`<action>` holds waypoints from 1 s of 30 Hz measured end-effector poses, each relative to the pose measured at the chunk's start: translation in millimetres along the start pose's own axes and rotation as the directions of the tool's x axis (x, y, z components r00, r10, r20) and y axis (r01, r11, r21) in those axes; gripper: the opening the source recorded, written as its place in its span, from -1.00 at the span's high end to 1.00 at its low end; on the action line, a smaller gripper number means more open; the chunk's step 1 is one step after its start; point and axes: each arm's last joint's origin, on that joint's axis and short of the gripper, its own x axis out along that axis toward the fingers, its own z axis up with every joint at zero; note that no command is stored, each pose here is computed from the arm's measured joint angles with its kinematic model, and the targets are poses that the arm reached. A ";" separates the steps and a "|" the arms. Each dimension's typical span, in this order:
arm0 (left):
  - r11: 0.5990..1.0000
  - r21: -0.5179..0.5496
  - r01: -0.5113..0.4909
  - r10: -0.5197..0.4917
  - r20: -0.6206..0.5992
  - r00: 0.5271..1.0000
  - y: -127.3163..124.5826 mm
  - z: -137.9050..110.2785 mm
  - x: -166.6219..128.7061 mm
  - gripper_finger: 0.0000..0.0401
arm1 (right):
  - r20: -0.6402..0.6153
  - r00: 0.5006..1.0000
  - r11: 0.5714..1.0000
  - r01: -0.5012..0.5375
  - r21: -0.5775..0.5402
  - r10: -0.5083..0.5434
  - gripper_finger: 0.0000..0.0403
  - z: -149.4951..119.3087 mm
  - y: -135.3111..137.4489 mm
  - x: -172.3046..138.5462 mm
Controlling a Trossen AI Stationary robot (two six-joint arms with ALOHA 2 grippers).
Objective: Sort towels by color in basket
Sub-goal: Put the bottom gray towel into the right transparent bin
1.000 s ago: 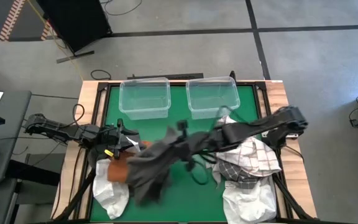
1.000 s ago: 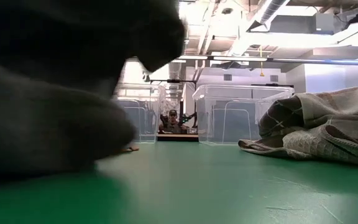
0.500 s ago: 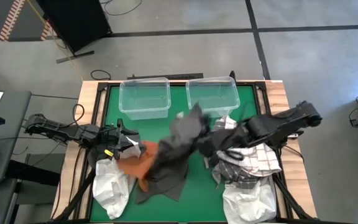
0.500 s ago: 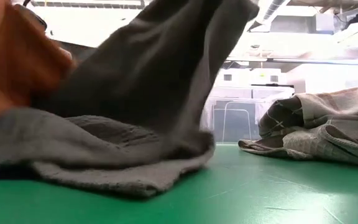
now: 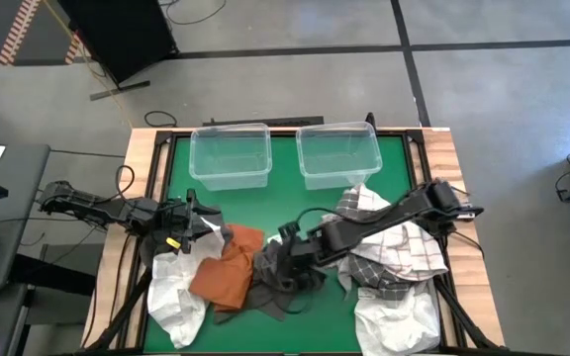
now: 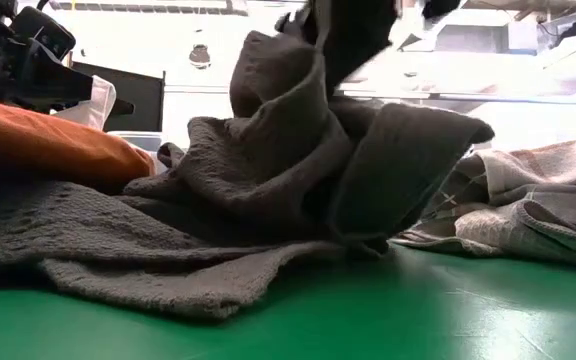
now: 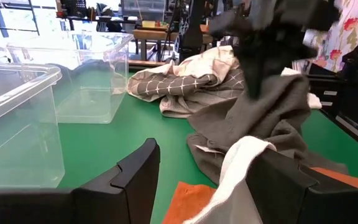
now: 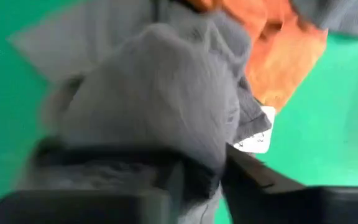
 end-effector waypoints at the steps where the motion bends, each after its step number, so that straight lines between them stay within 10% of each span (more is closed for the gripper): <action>1: 1.000 0.000 0.000 0.000 0.000 1.000 0.0 0.0 0.0 -0.07 | -0.012 1.000 1.000 -0.002 0.011 0.002 0.18 -0.6 0.1 8.6; 10: 1.000 0.000 0.000 0.000 -0.001 1.000 0.0 -0.1 0.0 -0.07 | 0.055 0.997 0.998 -0.049 0.034 0.047 -0.92 8.1 13.1 45.9; 30: 1.000 0.000 0.000 0.000 -0.001 1.000 0.0 0.1 0.0 -0.07 | 0.035 0.988 0.988 -0.149 0.040 0.147 -0.74 -1.6 18.6 111.8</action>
